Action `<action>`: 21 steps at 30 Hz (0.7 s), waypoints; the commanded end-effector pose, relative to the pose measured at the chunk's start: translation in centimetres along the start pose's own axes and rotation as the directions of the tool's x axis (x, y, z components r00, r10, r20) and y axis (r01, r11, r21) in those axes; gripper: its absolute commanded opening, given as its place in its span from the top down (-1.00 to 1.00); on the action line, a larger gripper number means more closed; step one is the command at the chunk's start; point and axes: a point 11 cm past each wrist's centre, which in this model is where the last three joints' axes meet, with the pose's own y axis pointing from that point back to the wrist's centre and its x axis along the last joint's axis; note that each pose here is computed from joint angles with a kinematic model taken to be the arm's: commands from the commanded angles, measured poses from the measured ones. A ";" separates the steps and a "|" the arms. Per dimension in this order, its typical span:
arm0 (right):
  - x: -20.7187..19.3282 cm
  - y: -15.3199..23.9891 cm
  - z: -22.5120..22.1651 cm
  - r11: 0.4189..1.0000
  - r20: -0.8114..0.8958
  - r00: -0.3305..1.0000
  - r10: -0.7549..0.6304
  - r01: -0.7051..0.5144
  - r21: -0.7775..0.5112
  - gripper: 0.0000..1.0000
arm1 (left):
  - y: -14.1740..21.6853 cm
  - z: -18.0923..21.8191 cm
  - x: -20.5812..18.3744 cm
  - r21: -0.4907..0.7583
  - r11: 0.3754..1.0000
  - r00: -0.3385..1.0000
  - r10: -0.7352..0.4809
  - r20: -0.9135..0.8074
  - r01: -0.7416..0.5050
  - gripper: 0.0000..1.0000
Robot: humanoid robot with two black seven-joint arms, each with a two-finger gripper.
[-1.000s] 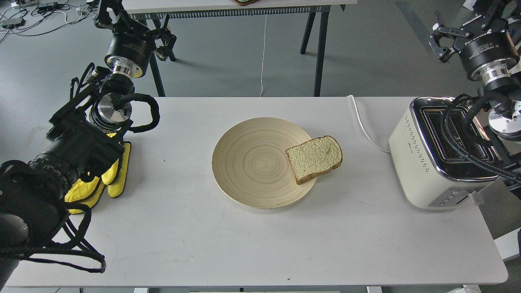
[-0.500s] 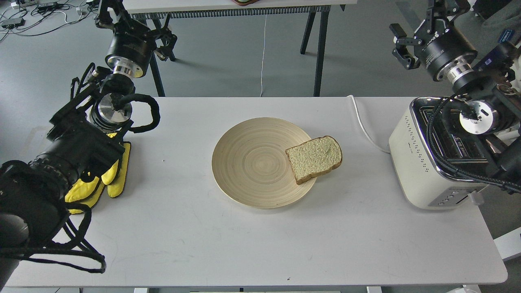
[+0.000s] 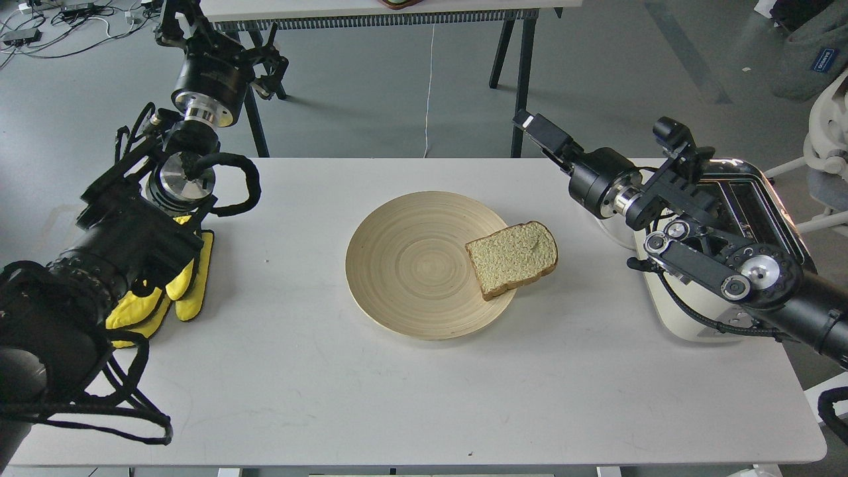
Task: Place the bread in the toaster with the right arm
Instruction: 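Lower the open right gripper around the bread slice on the plate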
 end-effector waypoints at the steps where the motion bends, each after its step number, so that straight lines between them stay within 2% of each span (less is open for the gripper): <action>1: -3.1 0.0 2.0 0.994 -0.054 0.995 -0.083 0.078 -0.079 -0.91 | 0.0 0.0 0.0 0.000 1.000 1.000 0.002 0.000 -0.002 -1.00; 5: -5.8 0.1 3.3 0.980 -0.087 0.986 -0.144 0.129 -0.154 -0.78 | 0.0 0.0 0.0 0.000 1.000 1.000 0.003 0.001 -0.003 -1.00; 10: -5.5 0.7 5.3 0.963 -0.114 0.982 -0.149 0.118 -0.243 -0.65 | 0.0 0.0 0.0 0.000 1.000 1.000 0.003 0.001 -0.003 -1.00; 21: -4.0 1.8 7.0 0.954 -0.127 0.983 -0.129 0.088 -0.286 -0.65 | 0.0 0.0 0.1 0.000 1.000 1.000 0.004 0.002 -0.004 -1.00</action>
